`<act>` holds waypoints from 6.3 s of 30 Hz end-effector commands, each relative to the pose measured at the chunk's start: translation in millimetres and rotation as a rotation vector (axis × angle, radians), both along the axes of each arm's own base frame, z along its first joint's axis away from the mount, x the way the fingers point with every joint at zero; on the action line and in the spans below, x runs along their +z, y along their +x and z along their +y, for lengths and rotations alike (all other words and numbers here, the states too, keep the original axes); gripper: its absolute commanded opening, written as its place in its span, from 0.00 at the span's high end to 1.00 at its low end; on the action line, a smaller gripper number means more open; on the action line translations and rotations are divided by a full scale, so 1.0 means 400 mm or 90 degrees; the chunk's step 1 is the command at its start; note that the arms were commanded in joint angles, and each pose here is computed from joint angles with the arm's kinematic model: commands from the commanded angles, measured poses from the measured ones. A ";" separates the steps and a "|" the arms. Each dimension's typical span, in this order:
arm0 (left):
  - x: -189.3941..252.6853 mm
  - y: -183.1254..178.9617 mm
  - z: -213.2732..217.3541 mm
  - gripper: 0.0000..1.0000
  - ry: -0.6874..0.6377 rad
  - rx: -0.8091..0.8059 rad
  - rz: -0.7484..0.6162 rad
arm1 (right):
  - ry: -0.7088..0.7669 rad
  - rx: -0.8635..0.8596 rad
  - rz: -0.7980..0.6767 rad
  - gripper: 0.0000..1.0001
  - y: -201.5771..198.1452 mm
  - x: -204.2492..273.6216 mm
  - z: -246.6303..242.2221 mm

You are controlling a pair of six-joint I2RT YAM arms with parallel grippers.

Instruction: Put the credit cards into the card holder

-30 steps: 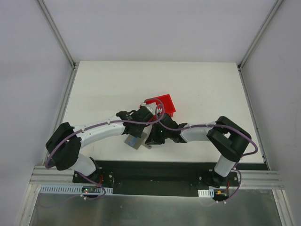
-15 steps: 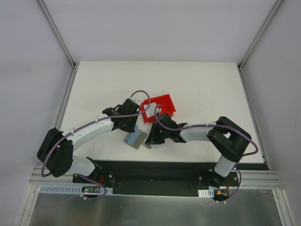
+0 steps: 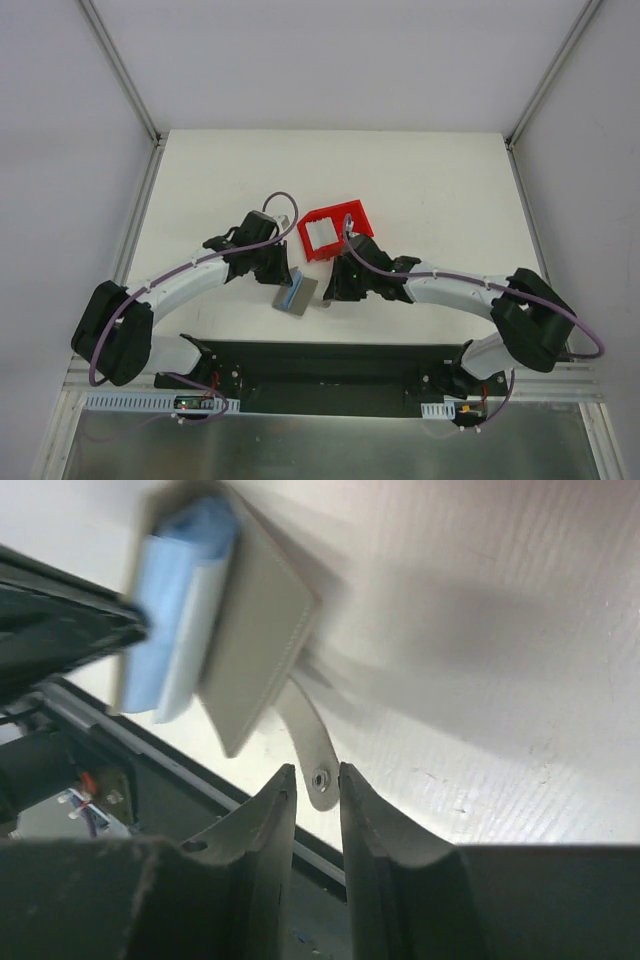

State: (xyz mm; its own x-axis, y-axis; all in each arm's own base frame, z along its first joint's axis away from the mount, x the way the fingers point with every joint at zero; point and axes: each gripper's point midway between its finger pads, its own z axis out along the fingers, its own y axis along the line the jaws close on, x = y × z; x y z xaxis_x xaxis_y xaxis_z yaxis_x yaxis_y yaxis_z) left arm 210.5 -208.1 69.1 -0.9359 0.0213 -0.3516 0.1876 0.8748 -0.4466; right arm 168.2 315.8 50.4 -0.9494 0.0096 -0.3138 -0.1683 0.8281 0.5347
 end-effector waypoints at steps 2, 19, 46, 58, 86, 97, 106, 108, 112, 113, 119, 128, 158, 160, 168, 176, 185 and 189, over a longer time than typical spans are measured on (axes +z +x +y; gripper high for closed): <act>-0.020 -0.046 0.019 1.00 -0.003 0.032 0.047 | 0.052 0.004 -0.096 0.73 0.056 0.157 0.033; -0.012 -0.045 0.025 1.00 -0.009 0.043 0.028 | 0.090 0.056 -0.053 0.87 0.054 0.131 0.227; 0.038 -0.030 0.022 1.00 -0.034 0.049 -0.016 | -0.025 0.067 0.014 0.89 0.031 -0.035 0.196; -0.007 -0.047 0.079 1.00 -0.009 0.093 -0.010 | -0.171 0.056 0.008 0.89 0.022 -0.076 0.062; -0.067 -0.060 0.191 0.73 0.067 0.196 -0.029 | -0.171 0.084 0.025 0.89 0.024 -0.085 0.055; -0.105 -0.089 0.102 0.96 -0.057 0.155 0.020 | -0.243 0.042 -0.015 0.89 0.039 -0.063 -0.063; -0.103 -0.092 0.028 0.97 -0.109 0.148 0.036 | -0.206 0.025 -0.072 0.89 0.066 0.042 -0.072; -0.097 -0.086 0.026 0.96 -0.110 0.157 0.031 | -0.174 0.018 -0.101 0.87 0.077 0.091 -0.057; -0.079 -0.075 0.027 0.96 -0.116 0.170 0.014 | -0.111 0.021 -0.149 0.86 0.085 0.184 -0.019; -0.077 -0.073 0.028 0.95 -0.117 0.174 0.011 | -0.084 0.027 -0.159 0.85 0.084 0.204 0.004; -0.070 -0.073 0.025 0.95 -0.126 0.178 0.011 | -0.026 0.097 -0.116 0.84 0.038 0.199 0.119; -0.067 -0.075 0.028 0.88 -0.128 0.177 0.003 | -0.096 0.091 -0.017 0.85 -0.001 0.026 0.117; -0.048 -0.092 0.018 1.00 -0.168 0.051 -0.056 | -0.183 0.085 0.042 0.88 -0.001 -0.109 0.005; -0.045 -0.095 0.014 1.00 -0.177 0.044 -0.056 | -0.186 0.085 0.043 0.88 -0.002 -0.112 0.002; -0.069 -0.109 0.030 1.00 -0.174 0.050 -0.046 | -0.187 0.085 0.039 0.88 0.010 -0.106 -0.002; -0.108 -0.097 0.030 1.00 -0.210 0.104 -0.061 | -0.151 0.109 0.001 0.87 0.040 -0.053 0.021; -0.103 -0.074 0.035 1.00 -0.210 0.135 -0.078 | -0.025 0.108 -0.091 0.69 0.114 0.139 0.058; -0.082 -0.066 0.029 1.00 -0.216 0.133 -0.082 | 0.013 0.103 -0.152 0.64 0.151 0.237 0.054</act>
